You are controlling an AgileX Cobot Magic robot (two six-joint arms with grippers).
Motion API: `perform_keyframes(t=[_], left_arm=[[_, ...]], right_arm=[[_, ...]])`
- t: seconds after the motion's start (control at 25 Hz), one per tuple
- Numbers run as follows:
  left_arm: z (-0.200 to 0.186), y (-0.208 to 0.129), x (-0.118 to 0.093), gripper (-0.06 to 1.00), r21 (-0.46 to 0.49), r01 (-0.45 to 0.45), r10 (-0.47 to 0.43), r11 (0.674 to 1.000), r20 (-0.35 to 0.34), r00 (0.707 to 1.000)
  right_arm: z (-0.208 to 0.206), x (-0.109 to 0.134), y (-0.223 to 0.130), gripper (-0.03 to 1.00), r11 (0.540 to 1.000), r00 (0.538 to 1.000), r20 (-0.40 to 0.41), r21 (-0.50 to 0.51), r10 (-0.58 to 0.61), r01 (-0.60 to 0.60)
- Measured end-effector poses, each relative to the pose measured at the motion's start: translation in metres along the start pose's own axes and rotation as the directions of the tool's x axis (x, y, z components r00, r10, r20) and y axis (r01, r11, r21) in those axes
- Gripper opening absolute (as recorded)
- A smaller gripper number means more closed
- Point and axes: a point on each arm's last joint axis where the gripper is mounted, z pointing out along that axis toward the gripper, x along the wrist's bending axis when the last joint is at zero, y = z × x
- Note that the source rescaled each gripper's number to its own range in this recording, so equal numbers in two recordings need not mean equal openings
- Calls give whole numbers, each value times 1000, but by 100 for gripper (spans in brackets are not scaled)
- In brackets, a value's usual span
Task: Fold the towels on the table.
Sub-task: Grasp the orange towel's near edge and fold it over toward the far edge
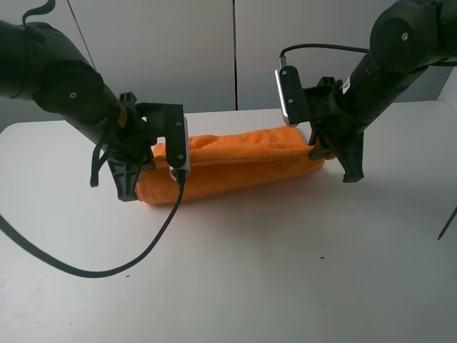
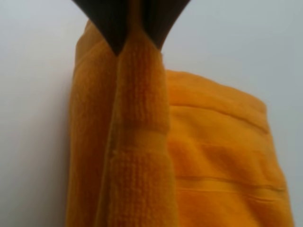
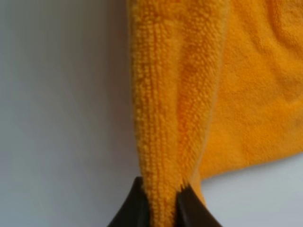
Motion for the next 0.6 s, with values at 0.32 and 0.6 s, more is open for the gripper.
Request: perform_keyframes(t=[0.32,0.6], left_arm=[[8,-12,22,0,-14,37,-38,999,-58,998],[19,-29,40,0,-64,118,-125,991,-115,985]], right_arm=[[18,-21,5,0,999,999,21,19,-37,36],[32,-41,9,0,999,998,55,14,-33,33]])
